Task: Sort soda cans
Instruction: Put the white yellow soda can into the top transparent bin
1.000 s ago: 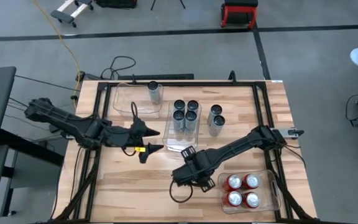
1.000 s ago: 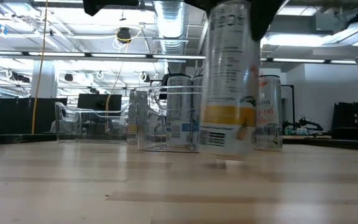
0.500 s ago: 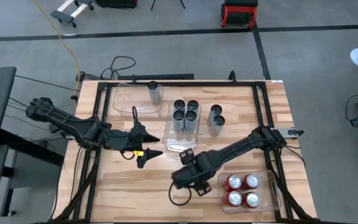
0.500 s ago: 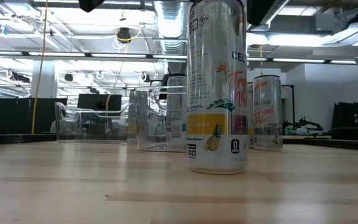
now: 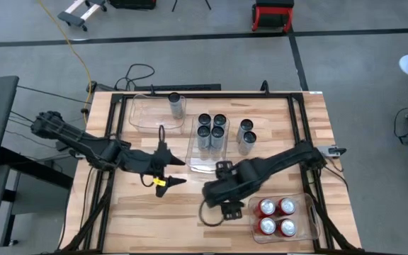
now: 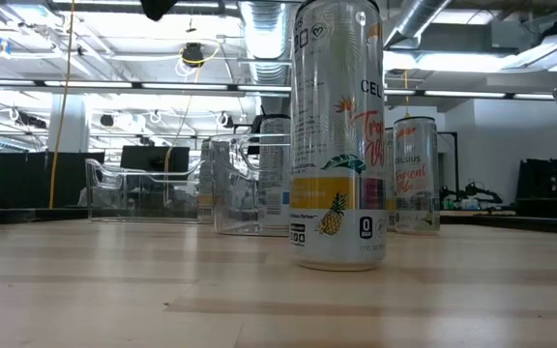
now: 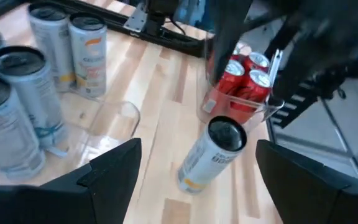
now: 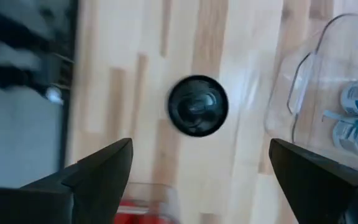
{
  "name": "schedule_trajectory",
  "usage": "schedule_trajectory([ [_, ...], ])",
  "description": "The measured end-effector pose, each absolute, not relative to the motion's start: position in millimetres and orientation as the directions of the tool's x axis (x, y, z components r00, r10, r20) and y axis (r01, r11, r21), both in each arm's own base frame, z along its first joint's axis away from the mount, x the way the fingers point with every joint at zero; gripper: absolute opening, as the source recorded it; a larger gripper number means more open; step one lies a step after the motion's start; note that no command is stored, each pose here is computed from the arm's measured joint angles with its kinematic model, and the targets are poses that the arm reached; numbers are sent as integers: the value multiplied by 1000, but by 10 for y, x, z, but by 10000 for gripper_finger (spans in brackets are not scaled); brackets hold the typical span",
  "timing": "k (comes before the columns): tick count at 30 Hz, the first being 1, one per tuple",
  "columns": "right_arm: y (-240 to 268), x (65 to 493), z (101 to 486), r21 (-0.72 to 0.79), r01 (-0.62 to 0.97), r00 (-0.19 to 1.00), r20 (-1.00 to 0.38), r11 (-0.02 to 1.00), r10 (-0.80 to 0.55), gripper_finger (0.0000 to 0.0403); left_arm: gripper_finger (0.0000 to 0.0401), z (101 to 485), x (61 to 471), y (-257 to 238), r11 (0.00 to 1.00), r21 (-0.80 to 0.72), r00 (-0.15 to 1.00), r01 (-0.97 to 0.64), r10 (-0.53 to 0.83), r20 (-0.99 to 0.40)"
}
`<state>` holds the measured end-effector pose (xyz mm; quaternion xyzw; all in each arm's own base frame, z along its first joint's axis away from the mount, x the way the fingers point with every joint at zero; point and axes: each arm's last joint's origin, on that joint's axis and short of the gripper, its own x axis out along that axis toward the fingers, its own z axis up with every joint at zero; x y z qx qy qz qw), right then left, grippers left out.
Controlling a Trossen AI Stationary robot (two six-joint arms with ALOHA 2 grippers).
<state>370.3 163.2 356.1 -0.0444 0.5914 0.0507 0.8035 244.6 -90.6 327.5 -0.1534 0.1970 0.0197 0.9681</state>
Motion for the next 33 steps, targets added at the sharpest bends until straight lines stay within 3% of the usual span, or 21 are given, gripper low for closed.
schedule_trajectory([
  [7, 1504, 3319, 4099, 70, 80, 460, -887, 994, 25, 389, 316, 2976, 2781, -1135, 990, -130, 905, 56, -106, -413],
  [13, 1422, 2889, 4524, 111, 271, 620, -780, 956, -85, 389, 353, 2785, 3064, -1221, 970, -215, 912, 116, -190, -363],
  [17, 1447, 2703, 4657, 145, 341, 678, -723, 929, -136, 389, 371, 2607, 3206, -1241, 975, -177, 906, 132, -191, -378],
  [25, 1611, 2583, 4674, 179, 394, 710, -682, 902, -174, 388, 381, 2393, 3389, -1319, 980, -63, 919, 188, -198, -342],
  [33, 1717, 2618, 4558, 170, 429, 677, -711, 887, -191, 388, 381, 2156, 3545, -1271, 976, -82, 907, 202, -218, -361],
])
